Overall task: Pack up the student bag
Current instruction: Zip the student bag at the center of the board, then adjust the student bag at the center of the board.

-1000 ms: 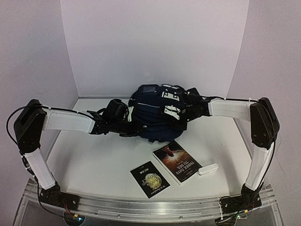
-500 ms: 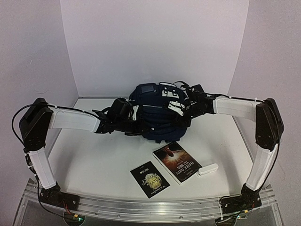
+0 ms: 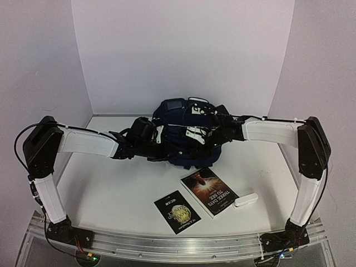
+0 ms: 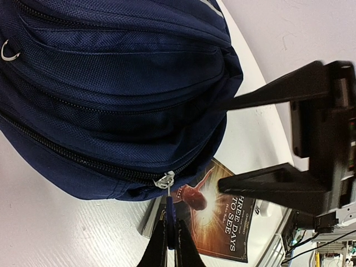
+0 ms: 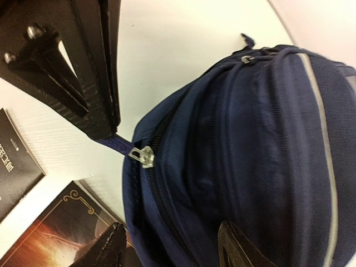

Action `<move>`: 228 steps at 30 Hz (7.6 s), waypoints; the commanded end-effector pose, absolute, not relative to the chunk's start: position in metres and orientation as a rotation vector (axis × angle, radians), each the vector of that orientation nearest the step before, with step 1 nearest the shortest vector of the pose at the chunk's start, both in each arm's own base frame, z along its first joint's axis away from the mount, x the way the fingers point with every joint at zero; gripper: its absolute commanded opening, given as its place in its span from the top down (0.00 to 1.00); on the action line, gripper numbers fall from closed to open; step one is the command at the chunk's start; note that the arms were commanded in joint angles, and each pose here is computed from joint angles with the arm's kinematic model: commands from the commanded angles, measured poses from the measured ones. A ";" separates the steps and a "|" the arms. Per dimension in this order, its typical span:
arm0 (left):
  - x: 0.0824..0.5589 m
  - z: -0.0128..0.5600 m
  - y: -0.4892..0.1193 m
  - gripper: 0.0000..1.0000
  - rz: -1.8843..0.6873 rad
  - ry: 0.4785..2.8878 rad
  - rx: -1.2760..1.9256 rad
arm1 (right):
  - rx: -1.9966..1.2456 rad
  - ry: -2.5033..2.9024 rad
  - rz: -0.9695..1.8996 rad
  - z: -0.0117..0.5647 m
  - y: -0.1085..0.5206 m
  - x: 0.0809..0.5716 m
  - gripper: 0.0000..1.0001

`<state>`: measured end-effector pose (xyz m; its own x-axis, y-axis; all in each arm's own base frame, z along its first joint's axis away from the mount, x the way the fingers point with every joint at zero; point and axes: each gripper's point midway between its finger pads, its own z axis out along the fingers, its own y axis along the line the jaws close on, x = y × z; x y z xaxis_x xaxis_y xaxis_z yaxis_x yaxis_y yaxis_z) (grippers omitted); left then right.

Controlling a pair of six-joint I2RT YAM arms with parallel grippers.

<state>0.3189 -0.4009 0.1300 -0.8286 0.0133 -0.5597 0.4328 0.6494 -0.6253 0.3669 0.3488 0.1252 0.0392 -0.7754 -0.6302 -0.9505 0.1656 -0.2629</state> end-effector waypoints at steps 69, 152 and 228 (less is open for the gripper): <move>0.328 0.117 -0.378 1.00 -1.048 2.403 0.221 | -1.600 1.812 0.166 0.096 0.356 0.377 0.90; 0.398 0.112 -0.303 1.00 -0.859 2.426 0.035 | -1.643 1.798 0.073 0.137 0.347 0.373 1.00; 0.404 0.084 -0.287 0.41 -1.093 2.412 -0.103 | -0.662 2.557 1.109 0.074 0.300 0.432 0.30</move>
